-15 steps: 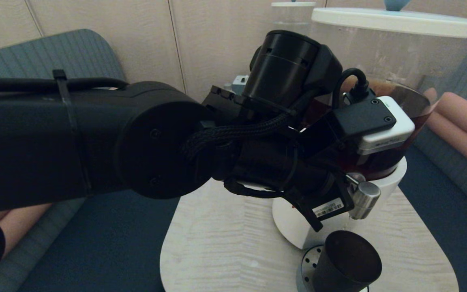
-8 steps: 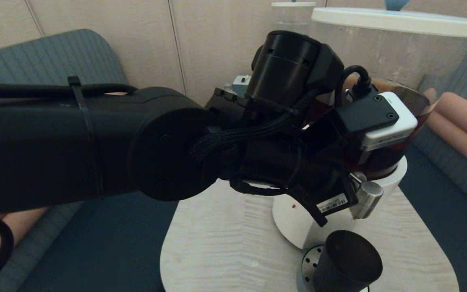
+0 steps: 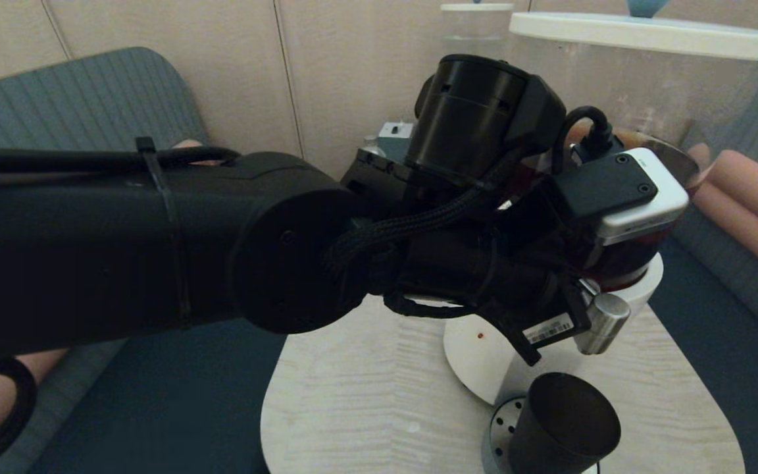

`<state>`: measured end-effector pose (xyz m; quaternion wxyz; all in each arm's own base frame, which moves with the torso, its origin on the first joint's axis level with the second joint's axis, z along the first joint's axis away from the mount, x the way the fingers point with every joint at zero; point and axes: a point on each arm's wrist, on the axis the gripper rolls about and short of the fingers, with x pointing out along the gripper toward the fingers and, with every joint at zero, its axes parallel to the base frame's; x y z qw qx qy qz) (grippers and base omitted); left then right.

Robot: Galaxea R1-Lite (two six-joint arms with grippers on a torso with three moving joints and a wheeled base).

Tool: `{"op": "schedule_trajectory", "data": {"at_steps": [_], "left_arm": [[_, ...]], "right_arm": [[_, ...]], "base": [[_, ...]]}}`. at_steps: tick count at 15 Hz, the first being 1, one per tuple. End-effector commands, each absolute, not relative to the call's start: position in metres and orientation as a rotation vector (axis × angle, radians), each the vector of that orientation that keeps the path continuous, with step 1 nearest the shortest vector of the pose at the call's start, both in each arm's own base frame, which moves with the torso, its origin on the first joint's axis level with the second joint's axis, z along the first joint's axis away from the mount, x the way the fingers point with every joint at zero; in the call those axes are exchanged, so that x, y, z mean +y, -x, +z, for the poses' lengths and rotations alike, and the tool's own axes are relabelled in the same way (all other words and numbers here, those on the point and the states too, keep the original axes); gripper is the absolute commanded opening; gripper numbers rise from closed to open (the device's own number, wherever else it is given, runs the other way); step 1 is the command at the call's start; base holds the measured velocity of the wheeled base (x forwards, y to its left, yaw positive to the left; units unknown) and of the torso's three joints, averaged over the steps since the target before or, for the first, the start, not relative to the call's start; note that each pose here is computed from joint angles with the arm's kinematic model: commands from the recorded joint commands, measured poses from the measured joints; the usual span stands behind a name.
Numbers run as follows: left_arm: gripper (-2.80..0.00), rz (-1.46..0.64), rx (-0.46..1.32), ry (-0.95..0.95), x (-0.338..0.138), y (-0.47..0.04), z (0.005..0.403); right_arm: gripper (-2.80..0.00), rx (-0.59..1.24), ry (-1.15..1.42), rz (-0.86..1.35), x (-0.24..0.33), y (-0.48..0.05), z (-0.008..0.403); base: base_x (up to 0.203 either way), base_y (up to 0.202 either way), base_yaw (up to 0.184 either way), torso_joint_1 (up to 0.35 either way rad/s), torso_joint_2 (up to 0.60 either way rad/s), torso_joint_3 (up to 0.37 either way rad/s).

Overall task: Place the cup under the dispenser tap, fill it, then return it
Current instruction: Turn off the faucet

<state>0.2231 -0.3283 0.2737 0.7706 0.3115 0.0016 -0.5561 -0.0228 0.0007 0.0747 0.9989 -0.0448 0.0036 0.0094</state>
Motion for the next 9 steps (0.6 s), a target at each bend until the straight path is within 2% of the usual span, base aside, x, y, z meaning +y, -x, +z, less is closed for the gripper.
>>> {"op": "schedule_trajectory", "data": {"at_steps": [1, 9], "left_arm": [[-2.80, -1.206, 0.002, -0.681, -0.3293, -0.2242, 0.2723], [-2.80, -1.201, -0.035, -0.670, -0.3355, -0.2283, 0.2696]], "right_arm": [[-2.80, 0.014, 0.090, 0.020, 0.0007, 0.0222, 0.0721], [-2.80, 0.014, 0.090, 0.021, 0.0007, 0.0222, 0.0721]], "base": [[0.000, 0.000, 0.000, 0.000, 0.00, 0.000], [0.000, 0.000, 0.000, 0.000, 0.00, 0.000]]}}
